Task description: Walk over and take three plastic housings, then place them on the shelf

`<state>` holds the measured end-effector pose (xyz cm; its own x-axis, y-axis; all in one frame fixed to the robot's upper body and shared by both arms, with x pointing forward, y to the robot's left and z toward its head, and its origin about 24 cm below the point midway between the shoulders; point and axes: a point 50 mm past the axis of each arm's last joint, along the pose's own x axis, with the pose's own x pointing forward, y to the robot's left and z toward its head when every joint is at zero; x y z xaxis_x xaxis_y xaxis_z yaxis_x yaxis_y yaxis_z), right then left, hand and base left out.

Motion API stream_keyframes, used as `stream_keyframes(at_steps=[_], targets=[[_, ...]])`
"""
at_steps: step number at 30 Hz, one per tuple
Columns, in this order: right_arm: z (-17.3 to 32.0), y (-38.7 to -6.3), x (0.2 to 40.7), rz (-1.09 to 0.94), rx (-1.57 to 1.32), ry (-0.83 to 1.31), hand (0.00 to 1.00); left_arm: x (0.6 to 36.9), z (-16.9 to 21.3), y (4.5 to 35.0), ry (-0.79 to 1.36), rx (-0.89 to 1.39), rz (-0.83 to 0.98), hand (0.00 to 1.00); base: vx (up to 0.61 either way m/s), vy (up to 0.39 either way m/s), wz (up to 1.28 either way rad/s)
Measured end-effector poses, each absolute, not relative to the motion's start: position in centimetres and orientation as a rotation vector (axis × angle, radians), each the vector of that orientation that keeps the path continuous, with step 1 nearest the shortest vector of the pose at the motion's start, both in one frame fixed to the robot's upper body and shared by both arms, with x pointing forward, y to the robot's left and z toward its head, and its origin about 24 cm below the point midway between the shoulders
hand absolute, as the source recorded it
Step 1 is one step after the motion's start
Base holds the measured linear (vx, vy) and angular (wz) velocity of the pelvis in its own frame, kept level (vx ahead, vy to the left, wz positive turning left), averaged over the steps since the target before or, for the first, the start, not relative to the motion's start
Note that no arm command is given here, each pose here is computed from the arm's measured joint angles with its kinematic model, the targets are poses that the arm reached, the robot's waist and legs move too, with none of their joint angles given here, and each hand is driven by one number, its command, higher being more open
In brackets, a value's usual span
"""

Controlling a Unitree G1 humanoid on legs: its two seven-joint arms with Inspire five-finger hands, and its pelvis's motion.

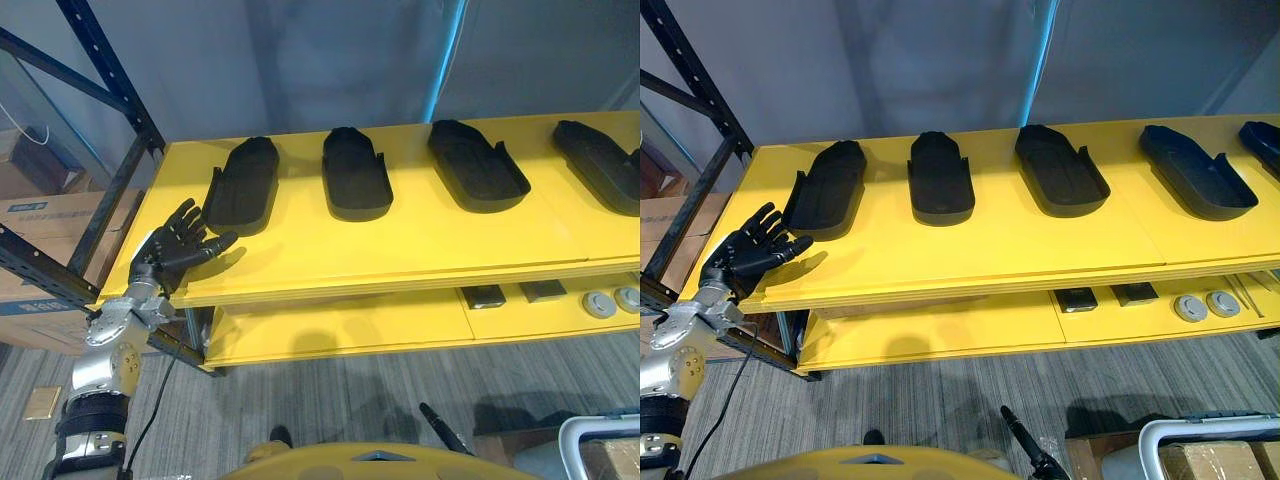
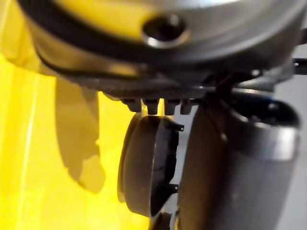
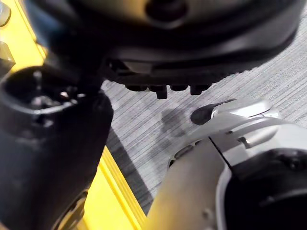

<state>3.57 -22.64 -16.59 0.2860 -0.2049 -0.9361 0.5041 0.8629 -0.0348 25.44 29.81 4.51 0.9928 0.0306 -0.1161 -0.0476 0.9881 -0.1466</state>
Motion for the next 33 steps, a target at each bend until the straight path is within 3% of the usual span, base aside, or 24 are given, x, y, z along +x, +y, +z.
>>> stream_keyframes(at_steps=[5,7,10,14,19,21,22,25,26,33], targets=[[-16.6,-22.5,3.7,-0.478,0.289,1.192,1.0,25.5,5.3,30.1,0.083,0.171,0.221,1.0,0.0,0.0,0.0],[-16.6,-22.5,3.6,-0.48,0.288,1.195,1.0,25.6,7.0,29.9,-0.018,0.309,0.311,1.0,0.0,0.0,0.0],[-16.6,-22.5,3.6,-0.5,0.316,1.186,1.0,25.0,10.1,28.3,-0.212,0.383,0.297,1.0,0.0,0.0,0.05],[-16.6,-22.5,4.5,-0.502,0.308,1.169,1.0,24.1,14.0,24.6,-0.48,0.398,0.111,1.0,0.0,0.0,0.02],[-16.6,-22.4,4.7,-0.5,0.306,1.171,1.0,23.4,14.2,18.8,-0.521,0.301,-0.415,1.0,0.0,0.001,-0.01],[-16.7,-22.4,4.6,-0.503,0.303,1.179,1.0,23.1,13.0,16.7,-0.441,0.199,-0.658,1.0,-0.02,0.003,-0.11],[-16.7,-22.4,4.5,-0.508,0.299,1.188,1.0,22.6,11.2,14.7,-0.312,0.078,-0.873,1.0,-0.02,0.002,-0.11],[-16.7,-22.3,4.8,-0.499,0.288,1.188,1.0,21.1,7.4,11.7,-0.063,-0.003,-1.171,1.0,-0.02,0.007,-0.17],[-16.7,-22.2,5.0,-0.489,0.28,1.19,1.0,19.9,4.5,10.3,0.13,-0.042,-1.29,1.0,-0.01,0.014,-0.31],[-16.8,-22.0,5.1,-0.42,0.203,1.234,1.0,15.5,-3.8,10.7,0.731,-0.133,-1.42,1.0,0.01,-0.003,-0.17]])
